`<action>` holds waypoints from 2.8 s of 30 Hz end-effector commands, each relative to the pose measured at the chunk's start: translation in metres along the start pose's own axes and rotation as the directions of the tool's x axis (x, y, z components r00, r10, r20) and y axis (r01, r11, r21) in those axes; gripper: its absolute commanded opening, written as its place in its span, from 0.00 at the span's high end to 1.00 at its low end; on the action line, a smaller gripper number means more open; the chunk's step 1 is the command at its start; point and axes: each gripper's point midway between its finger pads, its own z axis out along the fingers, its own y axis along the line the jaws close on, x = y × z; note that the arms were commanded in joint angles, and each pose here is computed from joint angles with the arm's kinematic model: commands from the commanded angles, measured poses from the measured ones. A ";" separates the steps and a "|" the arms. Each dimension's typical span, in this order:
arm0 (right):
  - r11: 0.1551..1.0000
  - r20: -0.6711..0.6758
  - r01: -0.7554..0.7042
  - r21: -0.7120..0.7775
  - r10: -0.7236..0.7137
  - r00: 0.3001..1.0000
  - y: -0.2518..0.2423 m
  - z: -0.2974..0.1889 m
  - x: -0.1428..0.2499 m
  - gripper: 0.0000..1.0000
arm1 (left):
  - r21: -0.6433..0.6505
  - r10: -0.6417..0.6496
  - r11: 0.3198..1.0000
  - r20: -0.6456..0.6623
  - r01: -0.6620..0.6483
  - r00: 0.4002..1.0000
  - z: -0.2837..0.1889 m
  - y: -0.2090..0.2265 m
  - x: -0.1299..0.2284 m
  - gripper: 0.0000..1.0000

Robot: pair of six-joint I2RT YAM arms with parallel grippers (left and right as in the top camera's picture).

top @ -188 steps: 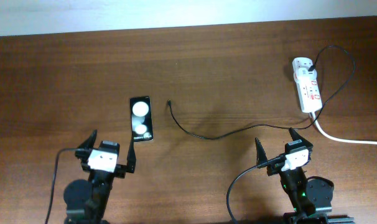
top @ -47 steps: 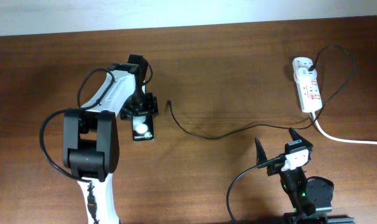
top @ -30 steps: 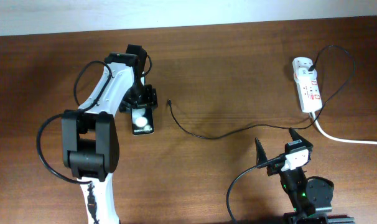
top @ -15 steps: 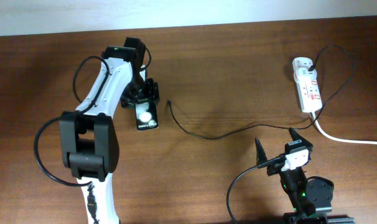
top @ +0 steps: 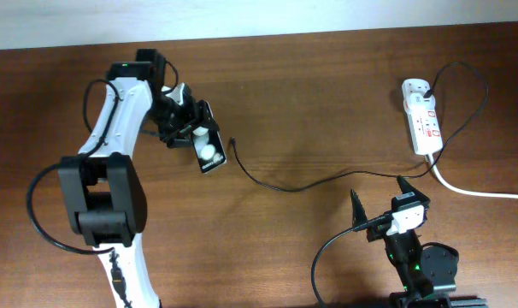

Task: Plug charger to phone and switch on socket
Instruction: 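Lift the phone with the left gripper and tilt it upright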

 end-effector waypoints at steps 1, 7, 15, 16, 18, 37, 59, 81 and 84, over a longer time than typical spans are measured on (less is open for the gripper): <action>1.000 -0.003 -0.011 -0.009 0.011 1.000 0.002 0.000 0.002 0.01 | 0.273 -0.007 0.962 -0.054 0.021 0.999 -0.016 -0.041 0.003 0.40; 1.000 -0.003 -0.011 -0.009 0.011 1.000 0.002 0.000 0.002 0.01 | 0.341 -0.101 0.930 -0.123 0.138 0.987 -0.022 -0.054 0.009 0.56; 1.000 -0.003 -0.011 -0.009 0.011 1.000 0.002 0.000 0.002 0.01 | 0.327 -0.181 0.918 -0.159 0.225 0.971 -0.022 -0.054 0.011 0.69; 1.000 -0.003 -0.011 -0.009 0.011 1.000 0.002 0.000 0.002 0.01 | 0.326 -0.183 0.918 -0.161 0.227 0.970 -0.022 -0.054 0.012 0.69; 1.000 -0.003 -0.011 -0.009 0.011 1.000 0.002 0.000 0.002 0.01 | 0.328 -0.186 0.916 -0.169 0.233 0.968 -0.022 -0.054 0.013 0.67; 1.000 -0.003 -0.011 -0.009 0.011 1.000 0.002 0.000 0.002 0.01 | 0.310 -0.337 0.849 -0.306 0.428 0.890 -0.027 -0.061 0.030 1.00; 1.000 -0.003 -0.011 -0.009 0.011 1.000 0.002 0.000 0.002 0.01 | 0.377 -0.421 0.646 -0.549 0.664 0.722 -0.054 -0.101 0.037 1.00; 1.000 -0.003 -0.011 -0.009 0.011 1.000 0.002 0.000 0.002 0.01 | 0.399 -0.397 0.615 -0.588 0.680 0.704 -0.061 -0.108 0.038 1.00; 1.000 -0.003 -0.011 -0.009 0.011 1.000 0.002 0.000 0.002 0.01 | 0.392 -0.404 0.611 -0.593 0.688 0.697 -0.061 -0.108 0.038 1.00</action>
